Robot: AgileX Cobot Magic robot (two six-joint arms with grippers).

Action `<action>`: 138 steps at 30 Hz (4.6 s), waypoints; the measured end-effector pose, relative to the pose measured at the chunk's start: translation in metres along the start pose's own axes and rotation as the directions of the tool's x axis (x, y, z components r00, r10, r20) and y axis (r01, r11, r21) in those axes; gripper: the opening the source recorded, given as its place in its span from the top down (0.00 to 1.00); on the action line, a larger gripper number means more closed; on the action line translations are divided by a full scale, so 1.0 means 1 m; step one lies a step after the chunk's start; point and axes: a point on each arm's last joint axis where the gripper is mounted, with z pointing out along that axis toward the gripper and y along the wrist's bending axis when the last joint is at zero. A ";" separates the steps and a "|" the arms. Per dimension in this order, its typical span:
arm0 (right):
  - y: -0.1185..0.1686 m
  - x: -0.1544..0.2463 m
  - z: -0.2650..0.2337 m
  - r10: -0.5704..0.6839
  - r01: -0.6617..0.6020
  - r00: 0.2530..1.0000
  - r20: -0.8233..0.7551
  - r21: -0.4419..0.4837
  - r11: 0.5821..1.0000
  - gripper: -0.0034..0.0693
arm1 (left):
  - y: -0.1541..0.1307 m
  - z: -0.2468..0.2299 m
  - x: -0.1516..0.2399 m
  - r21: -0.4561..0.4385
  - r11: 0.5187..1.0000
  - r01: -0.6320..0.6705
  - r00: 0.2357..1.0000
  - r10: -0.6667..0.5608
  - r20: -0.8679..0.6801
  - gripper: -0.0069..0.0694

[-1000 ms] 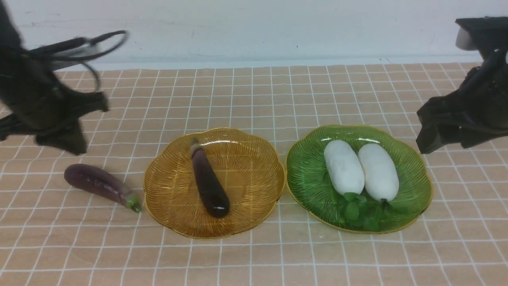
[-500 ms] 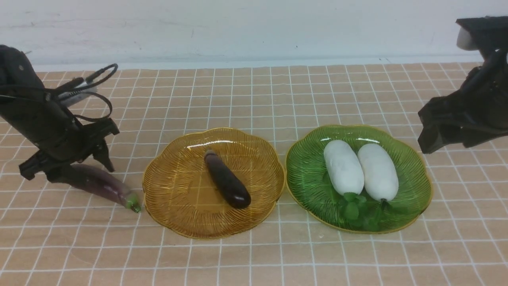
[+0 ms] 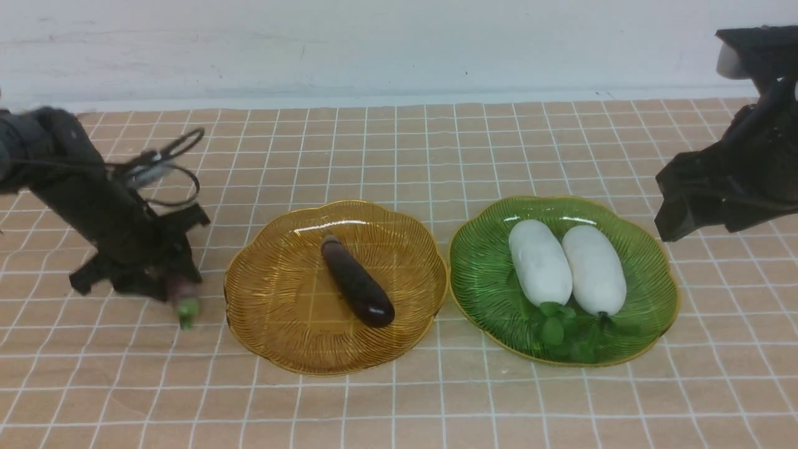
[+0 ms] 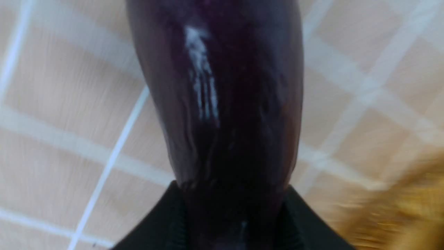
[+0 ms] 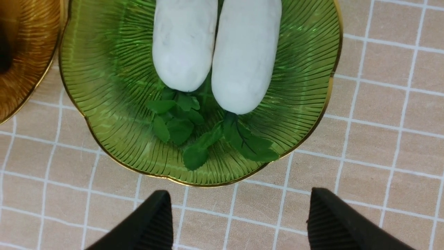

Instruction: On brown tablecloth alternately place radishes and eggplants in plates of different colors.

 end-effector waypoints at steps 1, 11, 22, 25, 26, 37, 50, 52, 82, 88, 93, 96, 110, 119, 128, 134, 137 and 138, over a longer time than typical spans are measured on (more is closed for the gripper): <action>0.000 0.000 0.000 0.000 0.000 1.000 0.000 0.000 1.000 0.30 | -0.008 -0.013 -0.007 0.018 0.999 -0.045 0.999 0.044 0.030 0.60; 0.000 0.001 -0.003 -0.011 0.011 1.000 0.009 -0.001 1.000 0.37 | -0.096 -0.048 0.043 0.050 0.922 -0.383 0.915 0.386 -0.113 0.61; 0.000 0.022 -0.063 -0.037 0.037 0.983 0.181 0.002 0.999 0.65 | -0.135 0.018 0.096 -0.142 0.803 -0.578 0.807 0.538 -0.244 0.46; 0.000 0.029 -0.078 -0.038 0.039 0.973 0.226 0.000 0.999 0.71 | -0.134 0.021 0.095 -0.160 0.811 -0.563 0.819 0.520 -0.244 0.39; -0.001 0.045 -0.105 -0.044 0.044 0.951 0.305 0.008 0.999 0.80 | -0.134 0.020 0.094 -0.168 0.812 -0.559 0.822 0.517 -0.239 0.31; -0.024 0.188 -0.155 -0.011 -0.052 0.819 0.574 0.092 0.994 0.97 | -0.151 0.001 0.082 -0.148 0.797 -0.586 0.809 0.567 -0.151 0.14; -0.023 0.221 -0.064 -0.050 0.047 0.357 0.933 0.035 0.998 0.97 | -0.159 -0.010 0.077 -0.133 0.778 -0.614 0.790 0.604 -0.110 0.80; -0.023 0.221 -0.064 -0.053 0.049 0.351 0.935 0.038 0.998 0.97 | -0.159 -0.010 0.077 -0.133 0.778 -0.614 0.789 0.605 -0.110 0.88; -0.047 0.285 0.054 0.067 -0.240 0.531 0.845 0.074 0.968 0.97 | -0.168 -0.232 0.115 -0.084 0.627 -0.775 0.557 0.739 0.379 0.91; -0.047 0.285 0.054 0.068 -0.246 0.530 0.845 0.076 0.966 0.97 | -0.134 -0.248 0.143 -0.097 0.608 -0.788 0.545 0.762 0.350 0.91; -0.047 0.285 0.054 0.068 -0.246 0.530 0.845 0.076 0.966 0.97 | -0.071 -0.244 0.188 -0.105 0.621 -0.776 0.580 0.770 0.266 0.91; -0.047 0.285 0.054 0.071 -0.247 0.530 0.845 0.074 0.966 0.97 | -0.026 -0.225 0.221 -0.090 0.645 -0.759 0.604 0.749 0.271 0.91; -0.048 0.285 0.054 0.071 -0.247 0.531 0.845 0.074 0.966 0.97 | 0.063 -0.150 0.280 0.007 0.672 -0.740 0.510 0.555 0.656 0.91; -0.048 0.285 0.054 0.072 -0.248 0.530 0.845 0.073 0.966 0.97 | 0.086 -0.125 0.292 -0.013 0.668 -0.744 0.507 0.578 0.639 0.91; -0.048 0.285 0.054 0.072 -0.248 0.531 0.844 0.073 0.966 0.97 | 0.091 -0.122 0.293 -0.067 0.636 -0.769 0.442 0.604 0.663 0.91; -0.048 0.285 0.054 0.072 -0.248 0.531 0.844 0.073 0.966 0.97 | 0.108 -0.120 0.300 -0.118 0.645 -0.755 0.352 0.550 0.757 0.91; -0.048 0.285 0.054 0.072 -0.248 0.531 0.844 0.073 0.966 0.97 | 0.123 -0.107 0.304 -0.139 0.688 -0.712 0.341 0.512 0.788 0.91; -0.048 0.285 0.054 0.072 -0.248 0.531 0.844 0.073 0.966 0.97 | 0.127 -0.103 0.305 -0.145 0.703 -0.696 0.340 0.501 0.796 0.91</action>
